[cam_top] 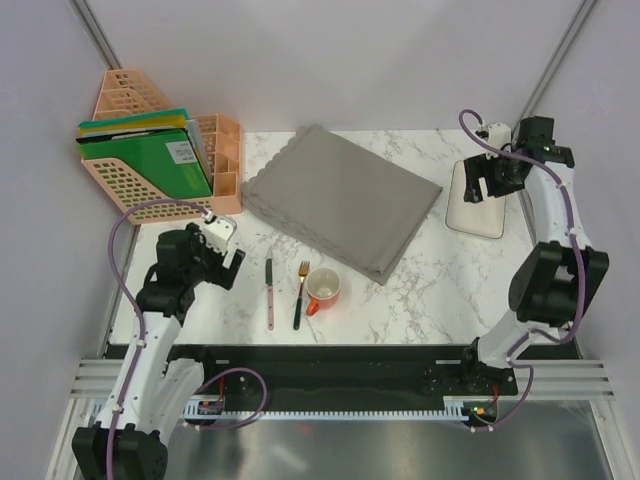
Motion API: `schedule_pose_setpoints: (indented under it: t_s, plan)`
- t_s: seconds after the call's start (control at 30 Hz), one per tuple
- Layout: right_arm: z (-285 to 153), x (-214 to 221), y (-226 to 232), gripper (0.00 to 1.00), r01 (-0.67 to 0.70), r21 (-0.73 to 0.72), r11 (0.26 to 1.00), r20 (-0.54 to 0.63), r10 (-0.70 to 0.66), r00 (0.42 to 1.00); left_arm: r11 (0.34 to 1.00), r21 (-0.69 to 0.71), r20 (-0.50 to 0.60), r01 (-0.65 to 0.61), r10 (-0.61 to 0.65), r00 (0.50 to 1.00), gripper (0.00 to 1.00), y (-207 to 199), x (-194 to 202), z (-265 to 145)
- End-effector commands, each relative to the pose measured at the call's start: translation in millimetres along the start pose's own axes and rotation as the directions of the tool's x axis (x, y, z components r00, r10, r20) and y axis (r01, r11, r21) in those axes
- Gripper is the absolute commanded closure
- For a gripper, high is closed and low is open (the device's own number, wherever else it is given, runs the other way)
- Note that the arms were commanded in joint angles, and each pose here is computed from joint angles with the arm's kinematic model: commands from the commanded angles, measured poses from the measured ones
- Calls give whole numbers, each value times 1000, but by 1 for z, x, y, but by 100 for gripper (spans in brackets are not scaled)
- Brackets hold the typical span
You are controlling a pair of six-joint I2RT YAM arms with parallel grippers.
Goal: Set the dinner table for one person
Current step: Pick up the cup at the center of the board.
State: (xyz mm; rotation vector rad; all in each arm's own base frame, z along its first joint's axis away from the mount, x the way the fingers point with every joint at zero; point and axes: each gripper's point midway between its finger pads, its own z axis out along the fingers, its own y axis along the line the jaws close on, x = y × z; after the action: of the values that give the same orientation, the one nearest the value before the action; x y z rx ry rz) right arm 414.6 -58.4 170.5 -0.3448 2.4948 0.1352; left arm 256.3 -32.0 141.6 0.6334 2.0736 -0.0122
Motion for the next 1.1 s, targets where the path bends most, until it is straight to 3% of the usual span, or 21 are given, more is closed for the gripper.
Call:
schedule_pose_setpoints:
  t_s: [0.0,0.1,0.13,0.27,0.63,0.9,1.07]
  plan:
    - [-54,71,71,15,120,-300,946,-154,-172,973,1000,-6,33,-27,28,999,0,0,-3,-5]
    - [-83,112,101,20,134,-417,899,-227,-246,942,1000,4,27,-30,30,999,0,-3,0,-5]
    - [-88,119,106,26,160,-437,885,-222,-279,934,1000,10,25,-29,29,999,0,-4,1,-4]
    - [-96,142,139,28,232,-498,836,-204,-373,905,999,52,2,-12,12,1000,0,-11,6,2]
    - [-59,106,255,37,371,-573,731,-80,-500,862,999,44,-7,0,1,1000,0,-7,2,2]
    - [-12,75,312,42,347,-586,732,-65,-470,880,999,35,-5,-7,7,1000,0,-6,1,-1]
    - [9,68,341,44,398,-582,710,-74,-533,843,999,49,-21,2,-1,1000,0,-8,4,3]
